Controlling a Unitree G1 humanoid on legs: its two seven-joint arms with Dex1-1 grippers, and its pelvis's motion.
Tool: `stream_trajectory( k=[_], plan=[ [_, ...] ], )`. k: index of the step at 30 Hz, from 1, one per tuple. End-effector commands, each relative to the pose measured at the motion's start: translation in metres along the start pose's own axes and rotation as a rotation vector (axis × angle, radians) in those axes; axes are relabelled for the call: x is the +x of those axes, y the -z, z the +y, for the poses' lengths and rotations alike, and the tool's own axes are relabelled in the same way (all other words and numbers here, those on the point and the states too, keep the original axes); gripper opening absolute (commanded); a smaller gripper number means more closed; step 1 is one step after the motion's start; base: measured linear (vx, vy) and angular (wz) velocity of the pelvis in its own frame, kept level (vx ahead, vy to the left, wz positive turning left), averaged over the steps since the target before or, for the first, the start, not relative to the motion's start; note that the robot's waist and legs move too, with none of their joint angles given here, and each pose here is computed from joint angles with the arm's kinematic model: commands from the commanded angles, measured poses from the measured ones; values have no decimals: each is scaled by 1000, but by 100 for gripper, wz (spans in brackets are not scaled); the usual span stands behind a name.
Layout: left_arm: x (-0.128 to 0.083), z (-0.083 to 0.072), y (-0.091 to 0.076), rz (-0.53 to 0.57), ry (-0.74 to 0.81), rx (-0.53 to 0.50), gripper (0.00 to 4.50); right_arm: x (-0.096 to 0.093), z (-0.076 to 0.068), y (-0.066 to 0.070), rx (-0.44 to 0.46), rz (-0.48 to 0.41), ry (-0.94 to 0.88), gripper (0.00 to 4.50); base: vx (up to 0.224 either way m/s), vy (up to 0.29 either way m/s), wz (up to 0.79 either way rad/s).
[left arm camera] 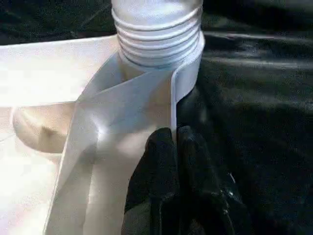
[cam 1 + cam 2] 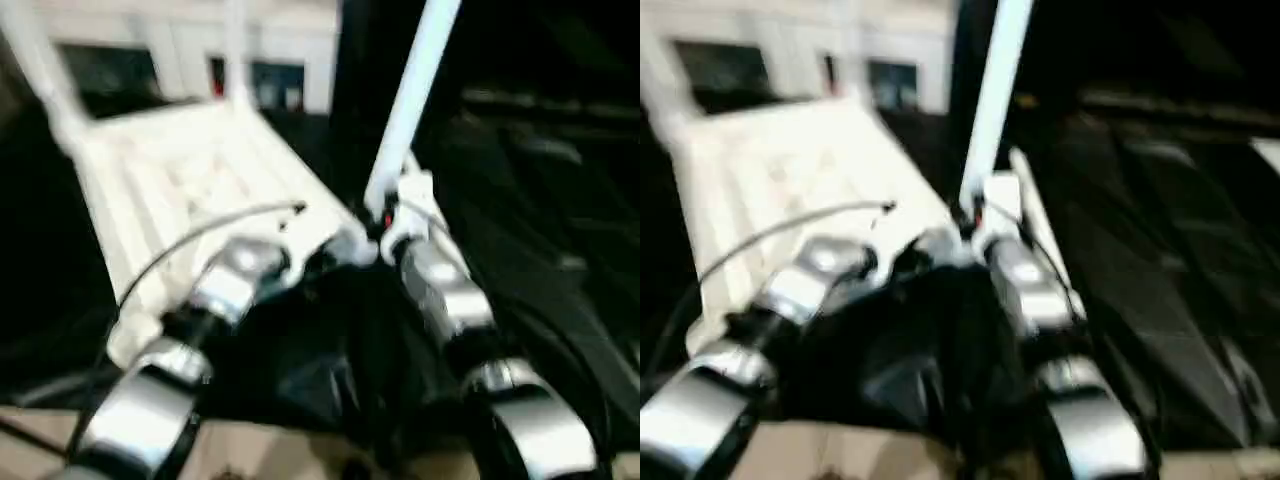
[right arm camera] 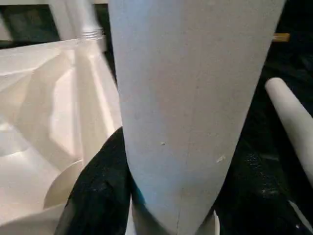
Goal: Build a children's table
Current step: Insert table leg to table base
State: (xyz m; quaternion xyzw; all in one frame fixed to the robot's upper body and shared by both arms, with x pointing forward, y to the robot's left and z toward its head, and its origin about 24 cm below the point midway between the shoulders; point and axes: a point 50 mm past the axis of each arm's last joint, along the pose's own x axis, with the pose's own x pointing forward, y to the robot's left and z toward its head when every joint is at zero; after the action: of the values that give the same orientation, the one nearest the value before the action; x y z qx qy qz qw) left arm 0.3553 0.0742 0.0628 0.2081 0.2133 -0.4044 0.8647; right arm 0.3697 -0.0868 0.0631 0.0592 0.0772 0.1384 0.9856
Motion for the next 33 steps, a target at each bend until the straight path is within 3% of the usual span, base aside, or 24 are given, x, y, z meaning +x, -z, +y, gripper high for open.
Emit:
stream_trajectory(
  k=[1,18,33],
  plan=[
    [1,3,-12,-22,-50,3,0,-15,3,65,60,298,52,186,0,0,0],
    [-1,4,-9,-10,-70,-21,0,-11,13,67,27,333,31,186,14,-30,2],
    [-4,6,-6,-11,-49,-15,0,-10,20,68,-116,381,-84,186,17,-8,-4]
  ],
)
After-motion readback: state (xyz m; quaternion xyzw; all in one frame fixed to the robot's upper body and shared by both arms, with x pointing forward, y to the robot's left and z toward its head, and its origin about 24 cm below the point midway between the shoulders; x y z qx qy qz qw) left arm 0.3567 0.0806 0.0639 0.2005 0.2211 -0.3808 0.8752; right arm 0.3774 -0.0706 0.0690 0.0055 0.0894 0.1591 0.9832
